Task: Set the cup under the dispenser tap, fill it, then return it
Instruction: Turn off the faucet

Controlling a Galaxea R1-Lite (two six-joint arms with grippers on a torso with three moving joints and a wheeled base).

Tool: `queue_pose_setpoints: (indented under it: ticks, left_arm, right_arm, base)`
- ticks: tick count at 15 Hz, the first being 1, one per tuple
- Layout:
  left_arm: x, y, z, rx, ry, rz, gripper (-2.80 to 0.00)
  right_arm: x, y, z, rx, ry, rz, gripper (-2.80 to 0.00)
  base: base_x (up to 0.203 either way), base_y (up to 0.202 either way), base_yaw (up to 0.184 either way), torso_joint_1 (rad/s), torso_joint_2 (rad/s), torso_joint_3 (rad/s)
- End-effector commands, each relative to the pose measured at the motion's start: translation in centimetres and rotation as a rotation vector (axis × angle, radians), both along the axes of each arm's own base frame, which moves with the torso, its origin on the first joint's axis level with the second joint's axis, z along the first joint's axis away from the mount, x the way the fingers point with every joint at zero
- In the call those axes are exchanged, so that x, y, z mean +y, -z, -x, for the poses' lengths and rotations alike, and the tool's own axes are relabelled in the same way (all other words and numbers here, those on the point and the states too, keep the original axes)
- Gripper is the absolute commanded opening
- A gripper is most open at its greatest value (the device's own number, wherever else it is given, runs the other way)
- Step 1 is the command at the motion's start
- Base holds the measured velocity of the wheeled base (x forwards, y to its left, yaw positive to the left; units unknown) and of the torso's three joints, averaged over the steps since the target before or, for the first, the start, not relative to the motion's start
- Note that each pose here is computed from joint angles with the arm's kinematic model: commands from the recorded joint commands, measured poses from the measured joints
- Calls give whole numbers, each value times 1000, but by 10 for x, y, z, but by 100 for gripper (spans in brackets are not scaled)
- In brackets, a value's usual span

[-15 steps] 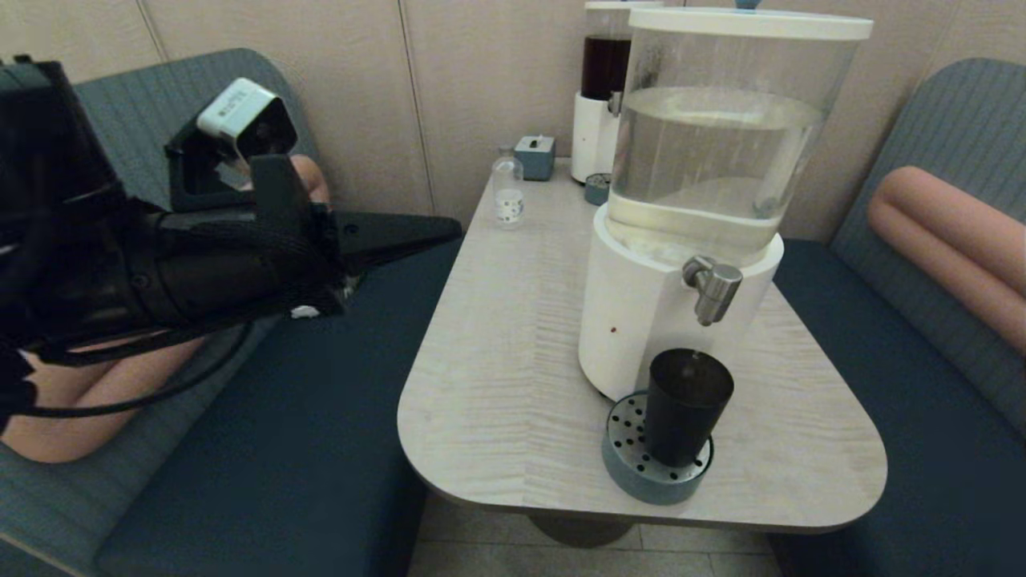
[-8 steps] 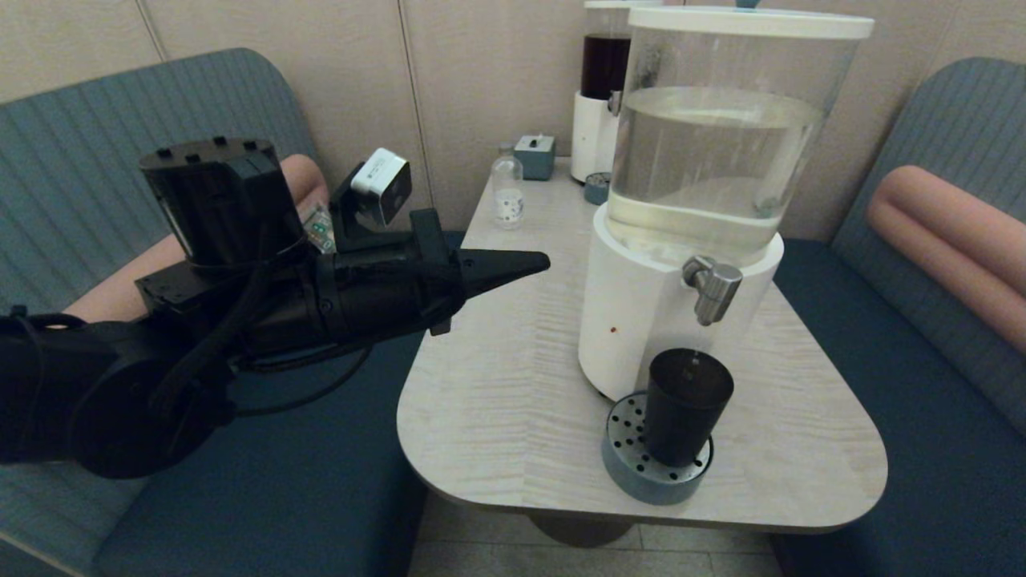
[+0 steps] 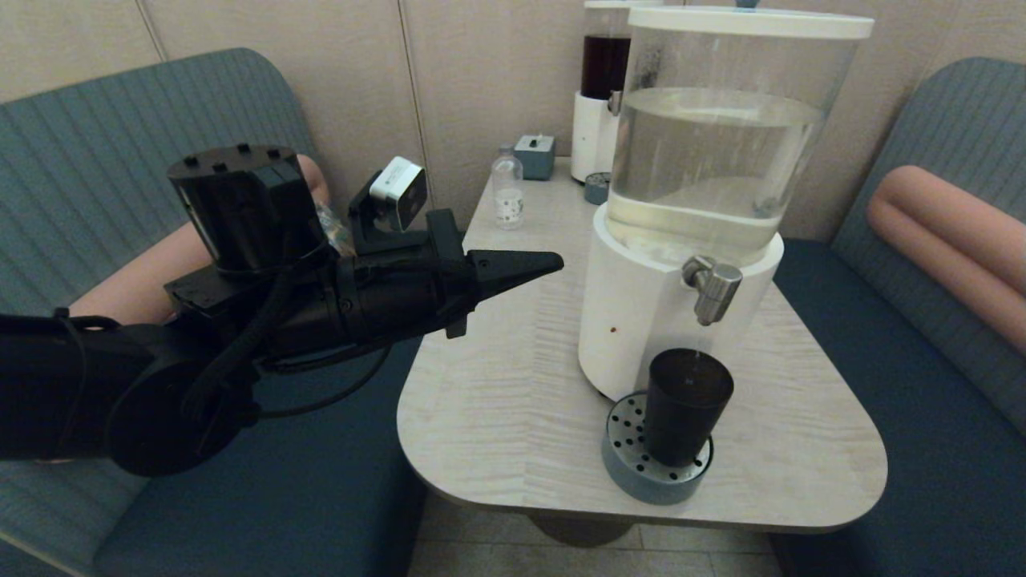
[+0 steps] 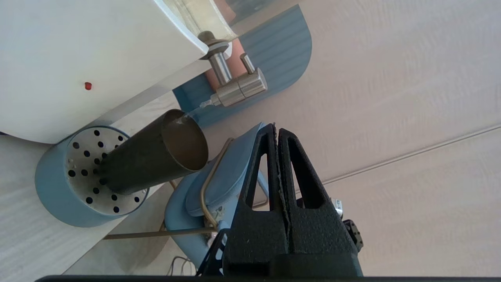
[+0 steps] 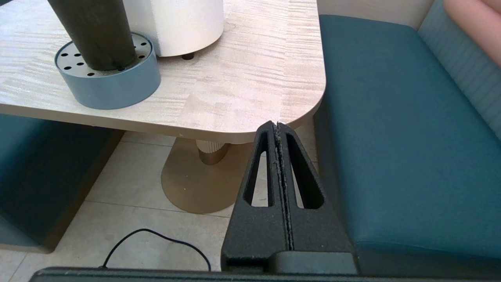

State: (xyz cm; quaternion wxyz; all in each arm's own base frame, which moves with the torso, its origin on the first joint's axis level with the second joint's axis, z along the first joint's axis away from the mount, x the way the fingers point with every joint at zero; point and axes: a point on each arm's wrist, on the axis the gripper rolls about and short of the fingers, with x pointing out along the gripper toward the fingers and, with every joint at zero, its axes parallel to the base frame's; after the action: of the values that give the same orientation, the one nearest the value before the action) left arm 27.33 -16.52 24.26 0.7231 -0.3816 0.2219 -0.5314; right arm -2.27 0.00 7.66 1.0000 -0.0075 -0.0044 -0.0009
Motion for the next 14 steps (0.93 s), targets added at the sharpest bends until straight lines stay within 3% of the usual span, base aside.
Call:
queue_pose_setpoints:
  ticks: [1, 9, 14]
  left_arm:
    - [1, -3, 2, -7, 5, 8, -280]
    - [-2, -4, -2, -38, 7, 26, -280]
    - [-27, 16, -10, 17, 59, 4, -280]
  right_arm:
    - [0, 0, 0, 3, 0, 0, -280]
    - [0, 0, 0, 3, 0, 0, -280]
    - [0, 0, 0, 3, 0, 0, -280]
  base:
    - [0, 0, 0, 0, 0, 0]
    - [0, 0, 0, 0, 0, 0]
    - [0, 0, 0, 0, 0, 0]
